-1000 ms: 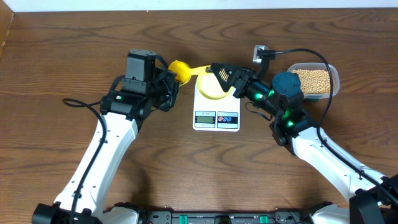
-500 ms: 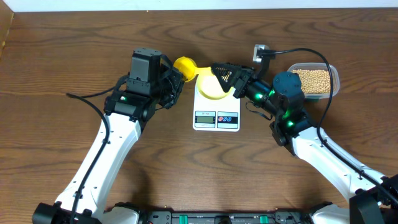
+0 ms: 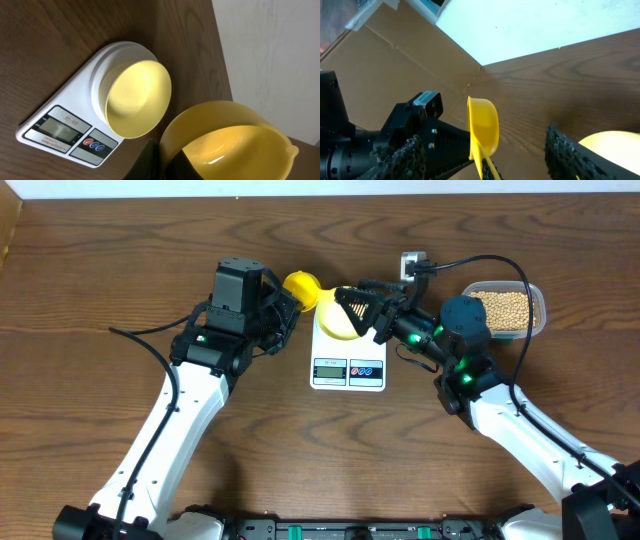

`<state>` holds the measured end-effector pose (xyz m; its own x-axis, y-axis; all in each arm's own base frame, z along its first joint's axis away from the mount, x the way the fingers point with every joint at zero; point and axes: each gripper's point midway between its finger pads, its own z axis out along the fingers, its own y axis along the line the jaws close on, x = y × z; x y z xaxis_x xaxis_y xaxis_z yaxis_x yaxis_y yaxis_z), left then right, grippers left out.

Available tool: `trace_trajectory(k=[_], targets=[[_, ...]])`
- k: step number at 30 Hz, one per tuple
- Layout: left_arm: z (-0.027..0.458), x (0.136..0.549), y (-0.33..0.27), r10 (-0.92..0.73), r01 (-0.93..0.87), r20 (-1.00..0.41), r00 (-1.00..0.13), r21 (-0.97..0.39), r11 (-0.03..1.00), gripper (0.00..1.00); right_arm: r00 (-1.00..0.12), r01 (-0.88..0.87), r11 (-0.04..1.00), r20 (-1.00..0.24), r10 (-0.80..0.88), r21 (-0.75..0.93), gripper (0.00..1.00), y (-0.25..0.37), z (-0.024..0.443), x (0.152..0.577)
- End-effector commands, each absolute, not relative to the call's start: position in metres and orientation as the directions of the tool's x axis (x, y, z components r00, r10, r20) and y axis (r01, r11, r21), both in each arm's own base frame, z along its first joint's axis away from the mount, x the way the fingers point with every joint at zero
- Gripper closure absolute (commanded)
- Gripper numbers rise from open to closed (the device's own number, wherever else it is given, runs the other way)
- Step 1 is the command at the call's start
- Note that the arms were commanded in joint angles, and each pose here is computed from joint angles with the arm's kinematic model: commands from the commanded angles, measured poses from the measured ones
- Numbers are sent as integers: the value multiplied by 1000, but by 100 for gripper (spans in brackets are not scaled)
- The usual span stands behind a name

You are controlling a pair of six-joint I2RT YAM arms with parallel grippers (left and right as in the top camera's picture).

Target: Scoop item into bowl and weigh 50g on scale

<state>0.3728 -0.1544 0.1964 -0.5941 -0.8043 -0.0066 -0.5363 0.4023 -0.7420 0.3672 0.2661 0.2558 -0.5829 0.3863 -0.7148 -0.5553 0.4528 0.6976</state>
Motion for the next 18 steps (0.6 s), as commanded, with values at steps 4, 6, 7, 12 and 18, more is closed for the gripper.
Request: trace_trajectory(k=[4,6,7,12,18], targets=[[208,375,-155,-800,-507,-31,-599,-759,409,92,-549,-608,447,-755,359,656,28,273,266,364],[208,375,-155,-799,-506,-30,-600,-759,409,92,-549,-609,447,-755,359,655,27,273,266,364],[208,375,-156,-798,-506,-30,-602,-759,410,92,-549,-609,447,-755,359,655,27,273,266,364],[209,374,-159,-794,-498,-33,-607,-763,412,92,-549,-609,447,-755,359,656,28,273,266,364],[210,374,-162,-790,-491,-35,-612,-766,414,92,-549,-608,447,-754,359,656,29,273,266,364]])
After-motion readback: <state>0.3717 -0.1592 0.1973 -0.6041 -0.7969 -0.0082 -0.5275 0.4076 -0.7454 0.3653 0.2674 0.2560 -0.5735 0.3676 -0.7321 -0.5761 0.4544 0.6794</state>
